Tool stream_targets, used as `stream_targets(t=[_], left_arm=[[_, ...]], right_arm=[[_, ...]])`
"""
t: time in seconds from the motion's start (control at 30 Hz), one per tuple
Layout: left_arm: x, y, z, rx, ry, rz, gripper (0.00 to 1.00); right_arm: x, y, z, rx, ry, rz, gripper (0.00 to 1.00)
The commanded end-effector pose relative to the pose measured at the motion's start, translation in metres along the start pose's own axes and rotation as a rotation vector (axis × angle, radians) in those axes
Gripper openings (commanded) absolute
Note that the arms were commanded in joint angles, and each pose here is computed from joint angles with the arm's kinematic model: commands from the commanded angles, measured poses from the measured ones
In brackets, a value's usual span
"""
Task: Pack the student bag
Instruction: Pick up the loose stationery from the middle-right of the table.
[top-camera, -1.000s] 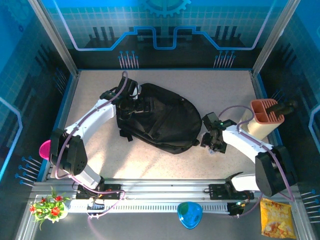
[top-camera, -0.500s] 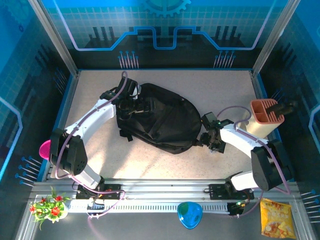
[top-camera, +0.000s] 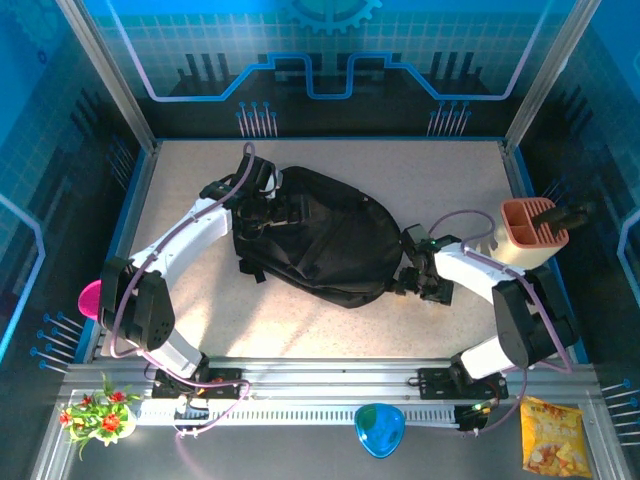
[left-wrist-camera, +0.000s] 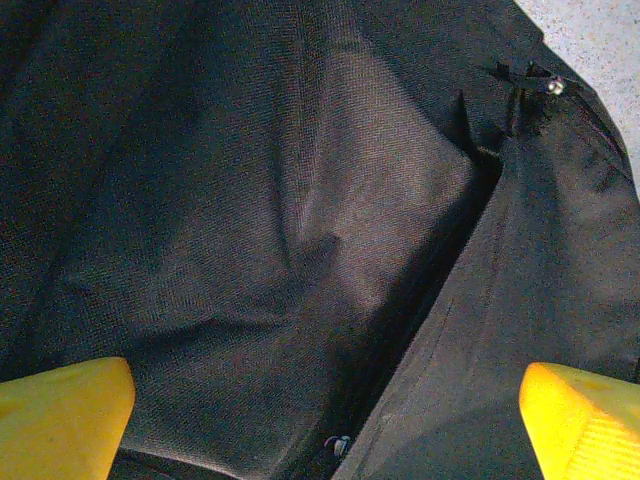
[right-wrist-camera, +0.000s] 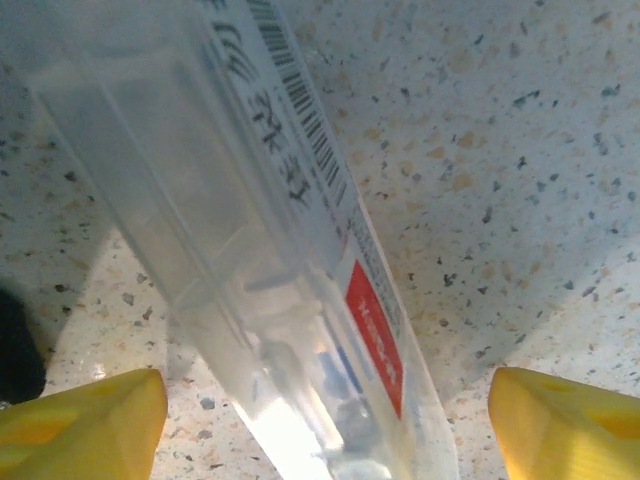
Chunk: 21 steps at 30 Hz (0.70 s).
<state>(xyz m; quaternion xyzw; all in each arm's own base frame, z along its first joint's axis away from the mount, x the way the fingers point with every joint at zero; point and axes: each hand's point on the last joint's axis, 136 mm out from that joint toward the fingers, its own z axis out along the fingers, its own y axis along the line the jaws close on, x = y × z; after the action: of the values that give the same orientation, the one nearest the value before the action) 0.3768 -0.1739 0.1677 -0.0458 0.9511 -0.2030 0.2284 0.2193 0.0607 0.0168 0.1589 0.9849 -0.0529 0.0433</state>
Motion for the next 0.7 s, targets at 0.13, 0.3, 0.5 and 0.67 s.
stream_targets(t=[0.13, 0.3, 0.5, 0.67], left_arm=[[-0.004, -0.002, 0.002, 0.021, 0.005, -0.014, 0.99], [-0.005, -0.004, 0.003, 0.027, 0.009, -0.014, 0.99], [-0.007, -0.007, 0.002, 0.042, 0.007, -0.018, 0.99], [-0.006, -0.014, 0.005, 0.079, 0.021, -0.026, 0.99]], right_arm=[[-0.002, -0.003, -0.002, 0.011, 0.009, -0.002, 0.62], [-0.004, -0.008, -0.008, 0.034, -0.002, -0.003, 0.47], [-0.009, -0.008, -0.02, 0.013, -0.042, 0.0, 0.21], [-0.021, 0.006, -0.046, -0.097, -0.118, -0.022, 0.14]])
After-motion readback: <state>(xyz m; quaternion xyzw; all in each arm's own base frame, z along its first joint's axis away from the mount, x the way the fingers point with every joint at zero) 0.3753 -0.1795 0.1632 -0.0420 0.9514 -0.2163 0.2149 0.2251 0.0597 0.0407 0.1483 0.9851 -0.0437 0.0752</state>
